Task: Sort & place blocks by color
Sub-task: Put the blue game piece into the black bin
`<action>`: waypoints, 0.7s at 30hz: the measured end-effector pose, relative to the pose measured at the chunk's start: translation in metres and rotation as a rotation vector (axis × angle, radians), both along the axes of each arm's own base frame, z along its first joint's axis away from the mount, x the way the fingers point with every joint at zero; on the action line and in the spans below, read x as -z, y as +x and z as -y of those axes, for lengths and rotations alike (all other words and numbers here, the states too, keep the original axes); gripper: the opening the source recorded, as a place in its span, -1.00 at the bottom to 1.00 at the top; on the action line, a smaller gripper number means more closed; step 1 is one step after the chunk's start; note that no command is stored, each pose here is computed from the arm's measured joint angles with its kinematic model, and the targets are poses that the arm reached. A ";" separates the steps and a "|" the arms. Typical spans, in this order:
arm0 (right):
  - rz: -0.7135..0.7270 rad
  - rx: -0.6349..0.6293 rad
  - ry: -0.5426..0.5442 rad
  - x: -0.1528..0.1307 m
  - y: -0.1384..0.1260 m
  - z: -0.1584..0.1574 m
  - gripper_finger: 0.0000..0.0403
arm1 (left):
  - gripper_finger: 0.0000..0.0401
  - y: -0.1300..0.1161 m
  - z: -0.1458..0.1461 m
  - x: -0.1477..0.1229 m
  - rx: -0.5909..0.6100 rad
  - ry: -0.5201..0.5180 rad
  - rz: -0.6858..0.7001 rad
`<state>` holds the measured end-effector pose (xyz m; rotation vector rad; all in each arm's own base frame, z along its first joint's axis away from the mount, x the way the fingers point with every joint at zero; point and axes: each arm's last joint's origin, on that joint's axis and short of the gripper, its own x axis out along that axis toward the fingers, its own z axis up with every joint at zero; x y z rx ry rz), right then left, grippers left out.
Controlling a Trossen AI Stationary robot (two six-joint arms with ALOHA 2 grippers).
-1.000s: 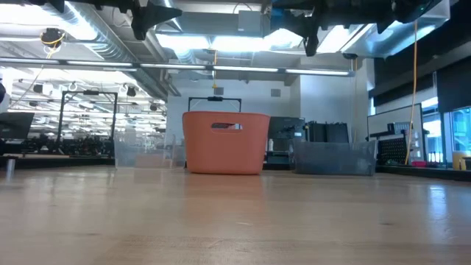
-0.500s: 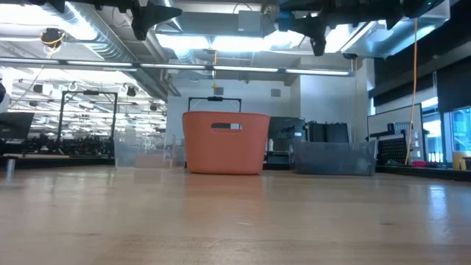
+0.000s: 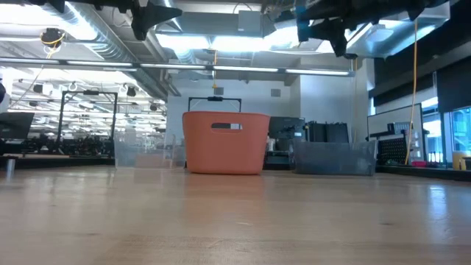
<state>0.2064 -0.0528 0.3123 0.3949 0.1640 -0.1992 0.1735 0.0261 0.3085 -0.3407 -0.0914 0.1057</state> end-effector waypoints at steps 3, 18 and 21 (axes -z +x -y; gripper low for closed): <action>-0.014 0.000 0.002 0.002 0.001 0.000 -0.31 | 0.38 0.000 0.000 0.000 0.000 -0.009 -0.002; -0.026 -0.005 -0.021 0.001 -0.002 0.000 -0.31 | 0.38 0.000 0.000 0.000 0.000 -0.016 -0.003; -0.026 0.001 -0.023 0.001 -0.004 0.000 -0.31 | 0.38 0.000 0.000 0.000 0.000 -0.016 -0.003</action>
